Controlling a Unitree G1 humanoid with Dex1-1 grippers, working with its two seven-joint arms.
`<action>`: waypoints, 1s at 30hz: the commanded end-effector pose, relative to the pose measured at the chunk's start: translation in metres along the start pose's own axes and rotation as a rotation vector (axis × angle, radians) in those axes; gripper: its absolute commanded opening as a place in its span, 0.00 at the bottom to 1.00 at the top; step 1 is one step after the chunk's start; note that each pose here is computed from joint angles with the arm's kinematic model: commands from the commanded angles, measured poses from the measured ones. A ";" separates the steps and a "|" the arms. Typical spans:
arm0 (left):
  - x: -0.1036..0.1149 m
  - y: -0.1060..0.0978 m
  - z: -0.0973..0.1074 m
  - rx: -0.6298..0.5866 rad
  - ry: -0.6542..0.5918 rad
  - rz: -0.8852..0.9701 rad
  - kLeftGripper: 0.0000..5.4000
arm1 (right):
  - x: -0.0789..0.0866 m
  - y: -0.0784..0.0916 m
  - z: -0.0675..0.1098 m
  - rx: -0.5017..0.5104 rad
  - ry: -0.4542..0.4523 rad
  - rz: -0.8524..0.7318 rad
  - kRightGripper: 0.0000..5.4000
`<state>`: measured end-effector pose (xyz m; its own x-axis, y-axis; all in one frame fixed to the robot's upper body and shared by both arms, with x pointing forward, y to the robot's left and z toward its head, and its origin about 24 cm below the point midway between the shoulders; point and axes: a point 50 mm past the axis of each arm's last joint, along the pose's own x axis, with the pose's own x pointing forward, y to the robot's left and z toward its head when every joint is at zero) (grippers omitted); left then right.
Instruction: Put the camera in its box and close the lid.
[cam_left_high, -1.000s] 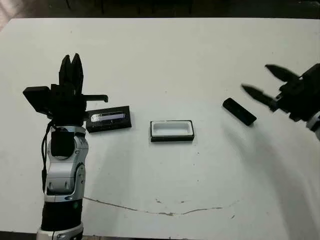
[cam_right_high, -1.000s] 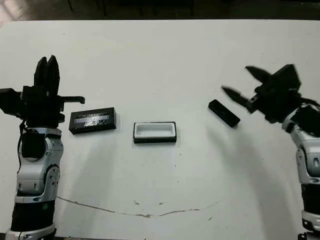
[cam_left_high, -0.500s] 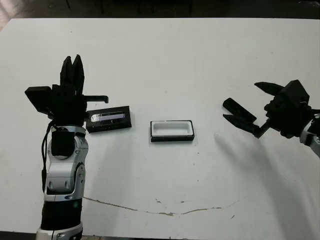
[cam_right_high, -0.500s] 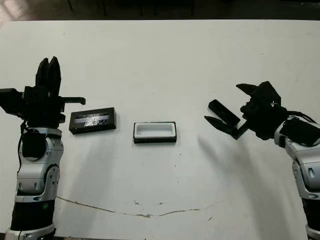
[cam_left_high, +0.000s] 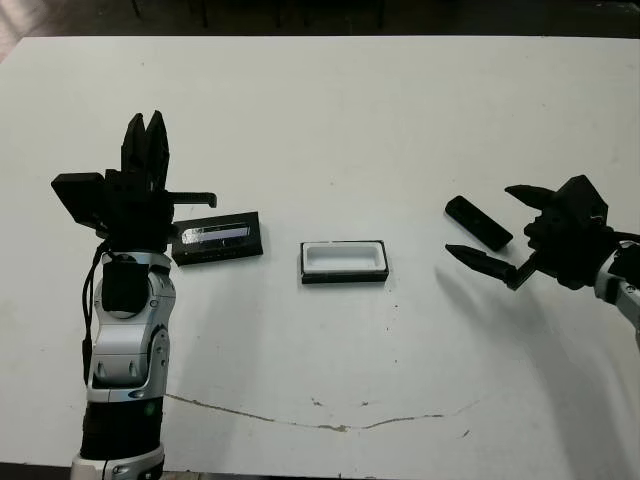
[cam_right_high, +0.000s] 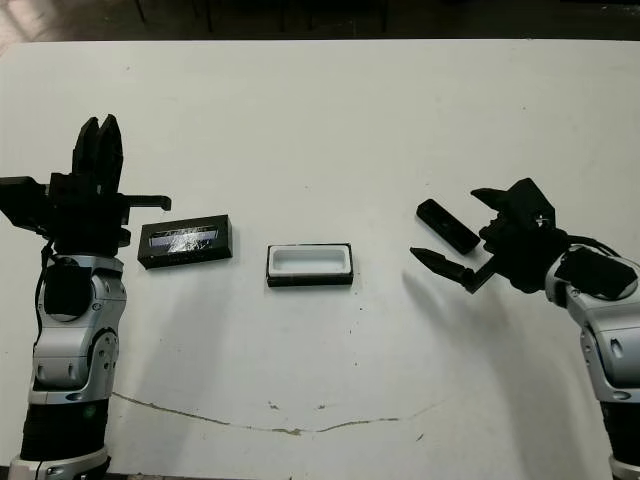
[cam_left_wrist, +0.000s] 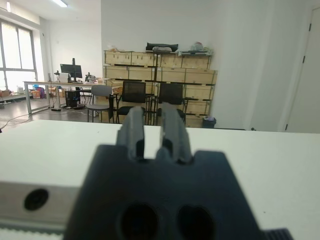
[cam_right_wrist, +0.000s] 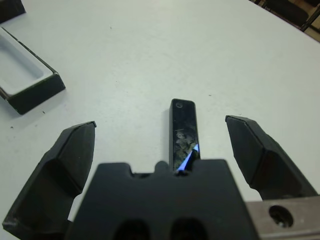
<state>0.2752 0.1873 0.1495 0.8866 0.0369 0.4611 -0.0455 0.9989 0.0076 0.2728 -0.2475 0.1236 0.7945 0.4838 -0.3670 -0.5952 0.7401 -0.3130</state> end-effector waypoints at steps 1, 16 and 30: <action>-0.002 0.003 -0.006 0.008 0.038 0.001 0.00 | 0.001 0.002 -0.008 0.034 0.009 -0.003 1.00; -0.005 0.003 -0.007 -0.018 0.050 -0.007 0.00 | 0.007 0.004 -0.015 0.106 -0.038 -0.032 1.00; -0.007 0.006 -0.007 -0.015 0.066 -0.005 0.00 | 0.007 0.005 -0.032 0.147 -0.009 -0.059 0.67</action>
<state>0.2741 0.1880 0.1466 0.8981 0.0305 0.4388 -0.0248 0.9995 -0.0188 0.2751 -0.2512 0.0986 0.8266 0.4657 -0.3161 -0.5399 0.8147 -0.2115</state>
